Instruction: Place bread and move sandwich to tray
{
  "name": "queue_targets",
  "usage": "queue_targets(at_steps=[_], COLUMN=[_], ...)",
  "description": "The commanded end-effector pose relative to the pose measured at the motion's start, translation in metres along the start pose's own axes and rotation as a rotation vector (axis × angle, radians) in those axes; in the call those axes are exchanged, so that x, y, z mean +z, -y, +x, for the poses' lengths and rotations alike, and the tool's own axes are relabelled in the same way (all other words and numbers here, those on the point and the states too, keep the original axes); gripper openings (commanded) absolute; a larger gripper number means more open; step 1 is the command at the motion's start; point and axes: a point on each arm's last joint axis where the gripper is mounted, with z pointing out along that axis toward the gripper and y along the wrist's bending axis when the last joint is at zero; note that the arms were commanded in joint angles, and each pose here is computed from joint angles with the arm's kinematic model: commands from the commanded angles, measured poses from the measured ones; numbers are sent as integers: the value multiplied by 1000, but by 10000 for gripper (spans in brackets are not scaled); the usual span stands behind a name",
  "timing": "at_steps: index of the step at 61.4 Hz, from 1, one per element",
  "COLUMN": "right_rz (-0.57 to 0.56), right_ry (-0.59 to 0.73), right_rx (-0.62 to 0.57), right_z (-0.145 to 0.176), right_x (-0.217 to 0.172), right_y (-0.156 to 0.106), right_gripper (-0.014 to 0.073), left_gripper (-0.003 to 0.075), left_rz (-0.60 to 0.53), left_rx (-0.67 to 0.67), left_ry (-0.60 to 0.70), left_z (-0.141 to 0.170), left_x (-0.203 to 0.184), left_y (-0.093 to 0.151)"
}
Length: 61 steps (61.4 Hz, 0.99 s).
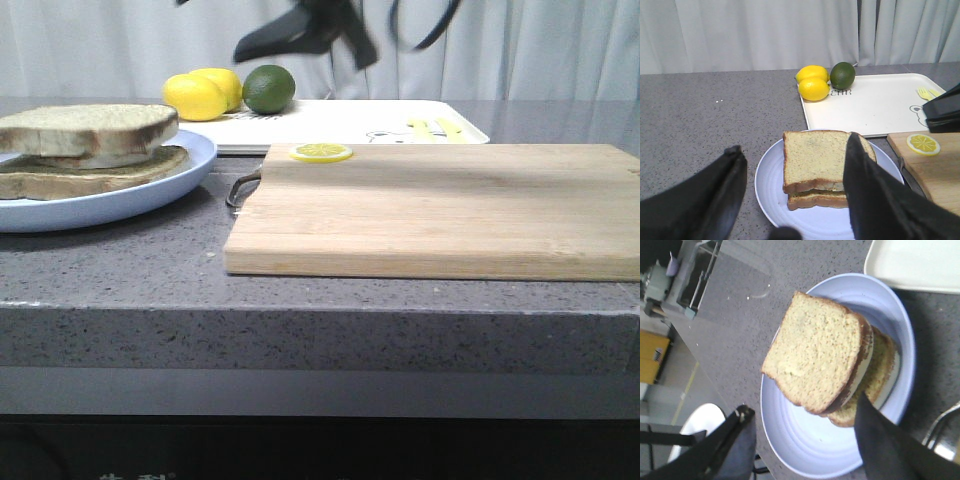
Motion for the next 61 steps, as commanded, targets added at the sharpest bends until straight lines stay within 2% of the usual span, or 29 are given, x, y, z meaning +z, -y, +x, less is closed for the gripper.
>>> queue_targets(at_steps=[1, 7, 11, 20, 26, 36, 52, 61], right_rz=[-6, 110, 227, 385, 410, 450, 498, 503], right_ry=[26, -7, -23, -13, 61, 166, 185, 188], right_rx=[-180, -310, -389, -449, -506, -574, -604, -608], right_z=[-7, 1, 10, 28, 43, 73, 116, 132], right_x=[-53, -86, -113, -168, -202, -237, -254, -260], right_y=[-40, -55, -65, -85, -99, -100, -80, -74], right_gripper=[457, 457, 457, 456, 456, 456, 456, 456], left_gripper=[419, 419, 419, 419, 419, 419, 419, 421], left_rz=[13, 13, 15, 15, 14, 13, -6, -66], left_rx=[5, 5, 5, 7, 7, 7, 14, 15], left_ry=[93, 98, 111, 123, 109, 109, 59, -17], left_z=[-15, -15, -16, -17, -16, -16, -23, -27], left_x=[-1, -1, -1, -1, -1, -1, -9, -12], left_y=[1, 1, 2, 2, 1, 1, -1, -6])
